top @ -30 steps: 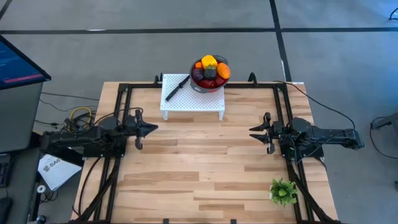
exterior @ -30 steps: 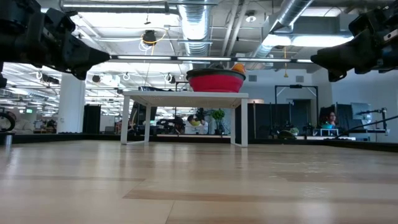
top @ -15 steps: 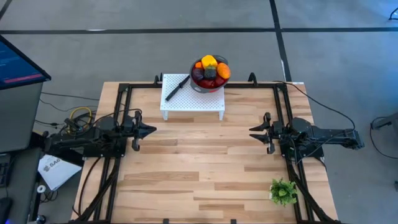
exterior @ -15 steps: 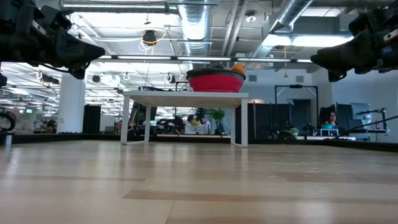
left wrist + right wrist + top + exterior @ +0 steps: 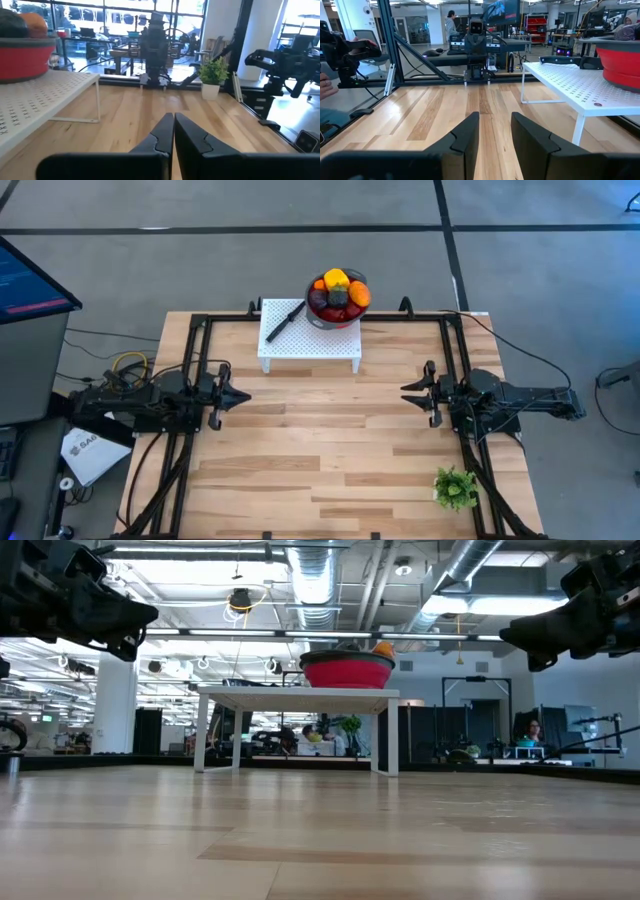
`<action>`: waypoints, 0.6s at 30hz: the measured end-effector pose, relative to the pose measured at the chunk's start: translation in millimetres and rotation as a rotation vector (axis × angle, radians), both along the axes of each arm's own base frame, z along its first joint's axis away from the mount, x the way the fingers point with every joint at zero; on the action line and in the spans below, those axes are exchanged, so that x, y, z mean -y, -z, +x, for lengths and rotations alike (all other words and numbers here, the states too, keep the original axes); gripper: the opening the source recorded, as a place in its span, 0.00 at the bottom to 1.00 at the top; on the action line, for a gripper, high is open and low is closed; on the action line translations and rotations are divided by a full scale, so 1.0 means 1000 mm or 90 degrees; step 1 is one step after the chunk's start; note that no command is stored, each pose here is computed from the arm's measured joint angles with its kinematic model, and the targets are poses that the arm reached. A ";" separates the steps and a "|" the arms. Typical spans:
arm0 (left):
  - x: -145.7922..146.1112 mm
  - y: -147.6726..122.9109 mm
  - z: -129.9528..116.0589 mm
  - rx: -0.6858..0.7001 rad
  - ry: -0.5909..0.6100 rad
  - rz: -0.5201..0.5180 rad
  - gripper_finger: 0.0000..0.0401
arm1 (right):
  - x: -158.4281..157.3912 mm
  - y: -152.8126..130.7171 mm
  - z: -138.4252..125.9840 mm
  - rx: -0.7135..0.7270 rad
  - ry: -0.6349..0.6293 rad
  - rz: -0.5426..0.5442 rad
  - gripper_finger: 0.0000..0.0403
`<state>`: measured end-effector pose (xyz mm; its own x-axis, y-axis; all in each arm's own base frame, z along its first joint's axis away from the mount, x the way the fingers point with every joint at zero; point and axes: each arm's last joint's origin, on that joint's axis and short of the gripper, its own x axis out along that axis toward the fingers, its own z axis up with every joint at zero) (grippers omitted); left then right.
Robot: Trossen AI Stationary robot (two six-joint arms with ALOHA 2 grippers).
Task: Pick & Place Fruit
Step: Return to Home Position
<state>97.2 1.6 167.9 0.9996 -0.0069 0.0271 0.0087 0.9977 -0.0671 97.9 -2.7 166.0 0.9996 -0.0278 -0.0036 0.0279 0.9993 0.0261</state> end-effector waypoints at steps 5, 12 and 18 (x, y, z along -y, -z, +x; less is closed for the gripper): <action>-0.001 0.000 0.000 -0.002 -0.008 0.000 0.02 | 0.000 0.000 0.000 0.000 0.000 0.000 0.27; -0.001 0.000 0.000 -0.002 -0.009 0.000 0.02 | 0.000 0.000 0.000 0.000 0.000 0.000 0.27; -0.001 -0.002 0.000 0.012 -0.007 0.001 0.02 | 0.000 0.000 0.000 0.000 0.000 0.000 0.27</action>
<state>97.6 2.9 169.6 0.9989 0.0042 0.0464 -0.0012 0.9978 -0.0659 97.9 -2.7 166.0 0.9996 -0.0278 -0.0036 0.0279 0.9993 0.0261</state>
